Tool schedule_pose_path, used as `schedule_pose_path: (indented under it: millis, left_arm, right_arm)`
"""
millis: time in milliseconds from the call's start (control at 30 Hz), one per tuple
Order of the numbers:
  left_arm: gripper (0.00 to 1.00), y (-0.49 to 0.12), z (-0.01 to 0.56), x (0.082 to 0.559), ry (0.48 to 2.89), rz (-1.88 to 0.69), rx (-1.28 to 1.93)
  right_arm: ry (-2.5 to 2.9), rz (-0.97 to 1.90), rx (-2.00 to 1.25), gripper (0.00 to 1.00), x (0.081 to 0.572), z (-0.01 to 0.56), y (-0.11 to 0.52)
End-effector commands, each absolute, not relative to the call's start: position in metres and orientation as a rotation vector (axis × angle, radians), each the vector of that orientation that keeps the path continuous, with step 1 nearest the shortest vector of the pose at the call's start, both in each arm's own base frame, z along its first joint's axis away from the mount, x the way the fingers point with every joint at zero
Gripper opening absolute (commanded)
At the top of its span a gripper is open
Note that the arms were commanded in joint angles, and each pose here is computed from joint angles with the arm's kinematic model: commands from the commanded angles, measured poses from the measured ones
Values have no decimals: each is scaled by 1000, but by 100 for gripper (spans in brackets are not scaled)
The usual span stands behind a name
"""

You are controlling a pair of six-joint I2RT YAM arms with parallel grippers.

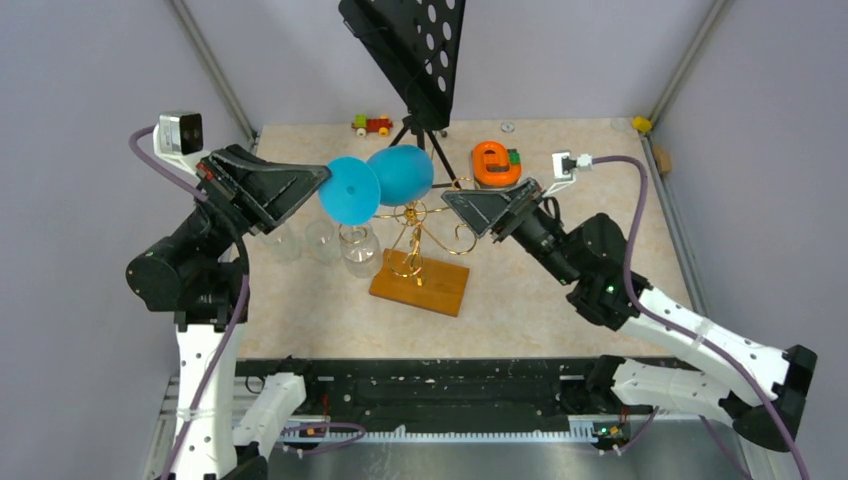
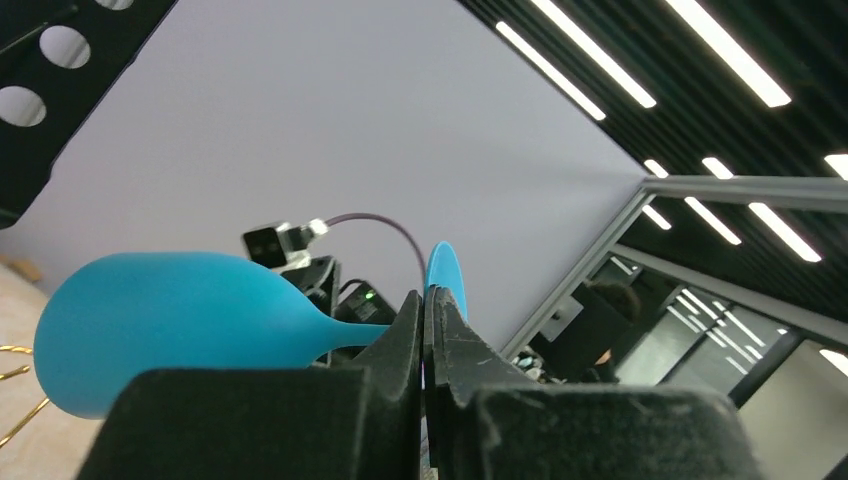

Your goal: Take the wine glass off the wine glass rack

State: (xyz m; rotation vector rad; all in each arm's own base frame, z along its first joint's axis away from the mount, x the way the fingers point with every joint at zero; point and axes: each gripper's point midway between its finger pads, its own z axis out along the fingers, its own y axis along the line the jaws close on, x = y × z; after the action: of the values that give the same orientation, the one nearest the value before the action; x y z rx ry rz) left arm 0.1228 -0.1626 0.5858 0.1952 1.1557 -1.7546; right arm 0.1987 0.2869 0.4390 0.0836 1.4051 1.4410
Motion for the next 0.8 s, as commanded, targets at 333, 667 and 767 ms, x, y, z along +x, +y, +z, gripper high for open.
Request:
schedule_pose_path:
  millis: [333, 667, 767]
  left_arm:
    - [0, -151, 609, 111, 1012, -2014, 90]
    - [0, -148, 611, 105, 980, -2074, 100]
    - [0, -148, 610, 107, 981, -2079, 93]
  right_arm:
    - [851, 1846, -89, 98, 147, 545, 289]
    - [750, 1916, -251, 75, 122, 555, 296]
    - [692, 1948, -338, 63, 108, 559, 297]
